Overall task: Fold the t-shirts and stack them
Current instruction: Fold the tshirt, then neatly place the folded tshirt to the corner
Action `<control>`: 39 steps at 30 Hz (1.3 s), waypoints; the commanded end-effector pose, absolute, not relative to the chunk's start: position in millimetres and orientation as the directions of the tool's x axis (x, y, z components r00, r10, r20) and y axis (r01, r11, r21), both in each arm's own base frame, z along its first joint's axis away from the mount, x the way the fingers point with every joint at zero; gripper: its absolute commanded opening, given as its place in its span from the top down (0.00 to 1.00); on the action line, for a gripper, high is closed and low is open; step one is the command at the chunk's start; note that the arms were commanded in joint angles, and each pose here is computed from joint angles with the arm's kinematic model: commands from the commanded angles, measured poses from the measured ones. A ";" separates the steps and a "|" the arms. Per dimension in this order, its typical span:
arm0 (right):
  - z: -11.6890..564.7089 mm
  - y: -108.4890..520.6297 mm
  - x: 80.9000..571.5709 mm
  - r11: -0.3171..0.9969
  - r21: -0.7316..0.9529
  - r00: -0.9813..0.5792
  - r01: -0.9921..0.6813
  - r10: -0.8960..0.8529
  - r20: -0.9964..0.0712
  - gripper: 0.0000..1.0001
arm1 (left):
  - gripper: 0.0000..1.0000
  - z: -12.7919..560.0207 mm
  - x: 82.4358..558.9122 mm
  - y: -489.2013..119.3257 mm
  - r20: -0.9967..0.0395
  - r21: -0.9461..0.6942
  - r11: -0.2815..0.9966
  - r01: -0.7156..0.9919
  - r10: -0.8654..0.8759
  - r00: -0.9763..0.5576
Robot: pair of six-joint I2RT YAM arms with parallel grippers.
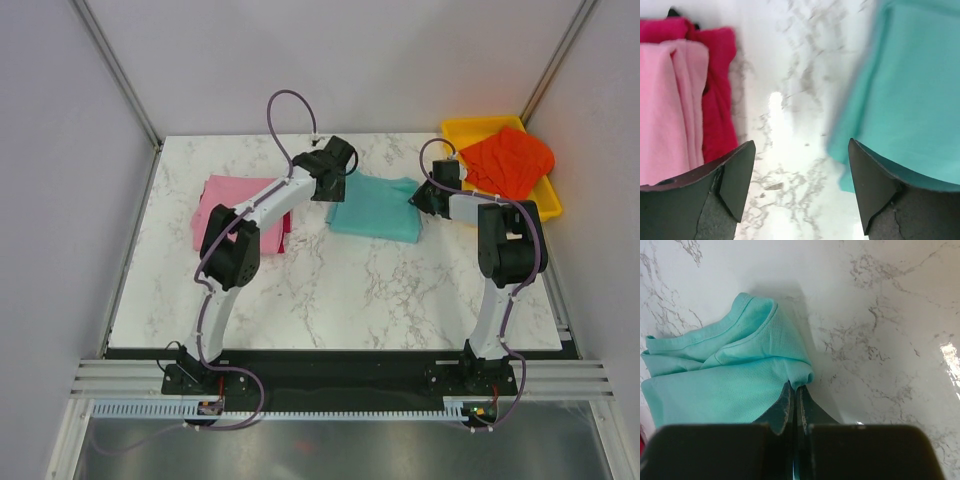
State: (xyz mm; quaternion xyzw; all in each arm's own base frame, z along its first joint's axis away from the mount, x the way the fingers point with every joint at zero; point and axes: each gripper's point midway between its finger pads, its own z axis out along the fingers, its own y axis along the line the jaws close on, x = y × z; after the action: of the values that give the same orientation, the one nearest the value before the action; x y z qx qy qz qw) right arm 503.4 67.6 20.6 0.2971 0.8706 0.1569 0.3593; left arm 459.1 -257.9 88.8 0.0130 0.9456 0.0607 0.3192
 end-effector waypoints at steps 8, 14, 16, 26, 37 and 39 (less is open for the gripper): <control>-16.0 46.8 481.2 0.803 0.352 -0.629 0.481 0.596 -0.499 1.00 | 0.18 153.8 505.9 -343.4 -0.720 -0.317 0.937 0.148 -0.136 -0.681; -15.5 50.0 482.9 0.804 0.363 -0.633 0.470 0.594 -0.496 1.00 | 0.21 138.1 534.0 -338.3 -0.643 -0.487 0.863 0.135 -0.249 -0.724; -17.3 50.9 481.7 0.803 0.369 -0.636 0.469 0.596 -0.490 1.00 | 0.22 116.7 536.4 -334.5 -0.623 -0.482 0.868 0.117 -0.246 -0.743; -18.4 53.5 483.5 0.801 0.380 -0.638 0.461 0.598 -0.485 1.00 | 0.36 74.1 540.6 -341.9 -0.562 -0.508 0.856 0.098 -0.244 -0.790; -18.3 55.6 484.6 0.799 0.392 -0.637 0.455 0.600 -0.483 1.00 | 0.38 32.4 553.5 -333.2 -0.472 -0.556 0.831 0.018 -0.298 -0.830; -17.9 57.4 485.1 0.800 0.398 -0.638 0.449 0.599 -0.483 1.00 | 0.38 25.9 556.6 -337.0 -0.455 -0.573 0.820 0.008 -0.310 -0.835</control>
State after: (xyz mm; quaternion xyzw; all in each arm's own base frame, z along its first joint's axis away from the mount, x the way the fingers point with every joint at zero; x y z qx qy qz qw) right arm 508.4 66.4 21.2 0.2890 0.8727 0.1601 0.3595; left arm 550.9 -330.4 39.2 -0.0607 0.9160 -0.2661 0.2939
